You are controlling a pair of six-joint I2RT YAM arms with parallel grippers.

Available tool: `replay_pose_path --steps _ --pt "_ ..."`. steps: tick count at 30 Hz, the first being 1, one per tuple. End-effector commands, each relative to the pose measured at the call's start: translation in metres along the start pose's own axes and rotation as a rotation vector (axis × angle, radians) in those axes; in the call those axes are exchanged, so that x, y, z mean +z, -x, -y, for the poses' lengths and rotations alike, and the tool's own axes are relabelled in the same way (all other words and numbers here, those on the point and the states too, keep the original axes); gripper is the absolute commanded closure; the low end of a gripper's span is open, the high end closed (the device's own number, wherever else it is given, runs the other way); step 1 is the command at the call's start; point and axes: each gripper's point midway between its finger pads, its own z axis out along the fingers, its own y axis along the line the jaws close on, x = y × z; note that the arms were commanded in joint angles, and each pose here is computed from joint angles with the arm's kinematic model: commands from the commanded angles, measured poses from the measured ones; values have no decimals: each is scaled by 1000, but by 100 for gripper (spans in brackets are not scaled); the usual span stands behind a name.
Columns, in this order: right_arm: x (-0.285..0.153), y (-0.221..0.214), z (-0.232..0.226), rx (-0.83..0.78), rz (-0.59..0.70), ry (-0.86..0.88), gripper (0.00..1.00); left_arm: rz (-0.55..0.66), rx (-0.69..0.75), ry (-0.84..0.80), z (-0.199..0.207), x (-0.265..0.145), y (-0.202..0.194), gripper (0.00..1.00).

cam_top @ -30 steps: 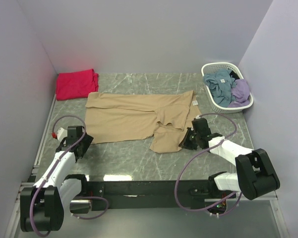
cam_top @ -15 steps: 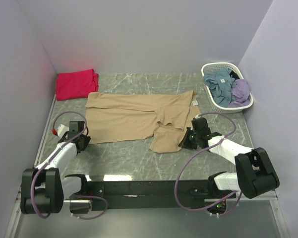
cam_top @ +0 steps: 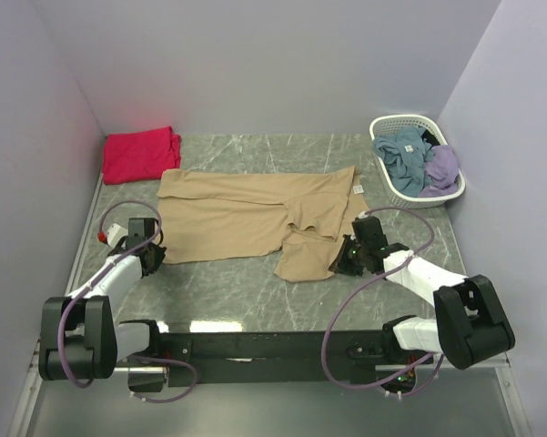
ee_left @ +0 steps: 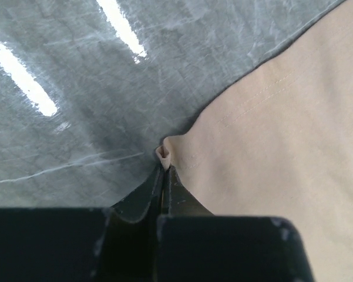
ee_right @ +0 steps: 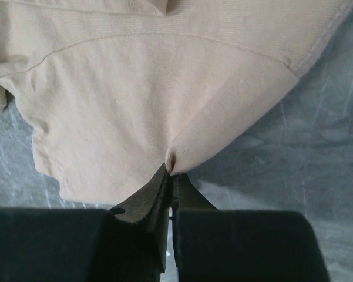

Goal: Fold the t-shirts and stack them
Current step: Fold the tshirt

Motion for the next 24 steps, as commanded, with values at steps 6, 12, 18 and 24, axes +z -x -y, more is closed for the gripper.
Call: replay_pose_path --steps 6,12,18,24 --pt "-38 24 -22 -51 87 33 100 50 46 -49 8 -26 21 99" --pt "-55 31 -43 -64 91 98 100 44 72 -79 19 -33 26 99" --pt "-64 56 -55 -63 129 88 100 30 90 -85 25 -28 26 99" --pt "-57 70 -50 -8 81 102 100 26 113 -71 36 -16 38 99"
